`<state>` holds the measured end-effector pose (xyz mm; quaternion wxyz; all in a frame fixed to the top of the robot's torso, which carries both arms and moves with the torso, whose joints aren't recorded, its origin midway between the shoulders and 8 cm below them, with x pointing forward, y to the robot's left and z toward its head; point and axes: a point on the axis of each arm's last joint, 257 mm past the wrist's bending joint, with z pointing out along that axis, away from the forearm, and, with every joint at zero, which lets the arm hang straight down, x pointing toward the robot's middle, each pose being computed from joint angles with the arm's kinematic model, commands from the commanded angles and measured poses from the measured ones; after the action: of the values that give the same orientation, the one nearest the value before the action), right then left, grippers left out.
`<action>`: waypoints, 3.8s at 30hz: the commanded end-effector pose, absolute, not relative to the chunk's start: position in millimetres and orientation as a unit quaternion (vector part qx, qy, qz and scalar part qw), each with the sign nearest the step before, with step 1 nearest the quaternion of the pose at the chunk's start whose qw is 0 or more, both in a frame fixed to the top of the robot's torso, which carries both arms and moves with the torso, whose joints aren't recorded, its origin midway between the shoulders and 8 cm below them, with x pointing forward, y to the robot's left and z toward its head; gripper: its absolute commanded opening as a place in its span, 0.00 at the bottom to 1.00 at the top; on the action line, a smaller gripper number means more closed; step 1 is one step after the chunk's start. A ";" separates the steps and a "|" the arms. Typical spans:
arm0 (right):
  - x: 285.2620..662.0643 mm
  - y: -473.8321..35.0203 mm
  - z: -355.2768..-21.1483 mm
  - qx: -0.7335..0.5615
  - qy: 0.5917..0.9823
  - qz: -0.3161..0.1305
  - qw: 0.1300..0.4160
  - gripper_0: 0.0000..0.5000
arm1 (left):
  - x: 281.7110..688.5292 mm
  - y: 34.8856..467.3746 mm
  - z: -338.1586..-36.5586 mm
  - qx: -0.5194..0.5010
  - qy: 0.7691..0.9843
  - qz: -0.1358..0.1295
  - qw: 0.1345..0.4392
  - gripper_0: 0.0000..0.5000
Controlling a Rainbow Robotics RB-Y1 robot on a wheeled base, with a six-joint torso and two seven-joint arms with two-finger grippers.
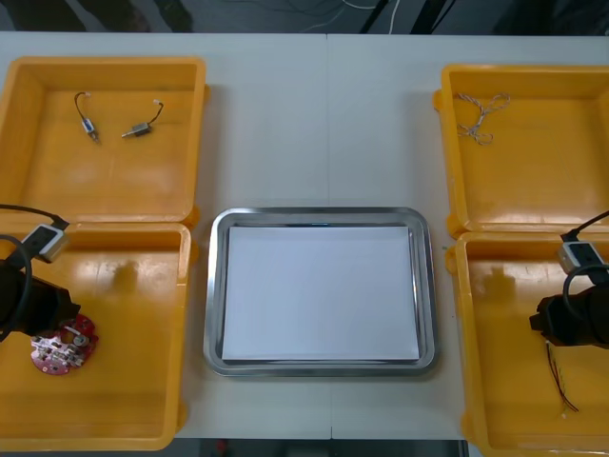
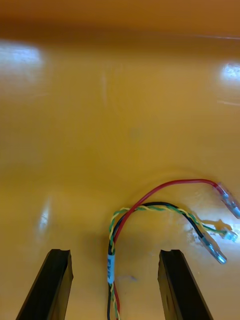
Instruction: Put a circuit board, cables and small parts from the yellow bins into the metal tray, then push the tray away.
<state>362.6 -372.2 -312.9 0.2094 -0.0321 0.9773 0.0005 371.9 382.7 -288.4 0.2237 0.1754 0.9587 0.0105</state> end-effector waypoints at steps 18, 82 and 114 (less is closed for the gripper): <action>356.5 -380.6 -333.0 -0.012 0.973 -0.011 0.230 1.00 | 379.7 397.7 -294.5 0.255 0.938 0.060 0.228 1.00; 344.3 -400.5 -226.2 -0.029 0.958 -0.051 0.282 0.00 | 362.6 407.9 -314.2 0.263 0.936 0.060 0.227 1.00; 334.4 -316.1 -125.0 -0.230 0.939 -0.014 0.254 0.00 | 356.4 407.0 -298.8 0.252 0.942 0.050 0.215 0.00</action>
<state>331.4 -331.7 -141.4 0.2521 -0.1912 0.9486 0.0045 360.7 391.7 -319.0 0.2265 0.1871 0.9557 0.0161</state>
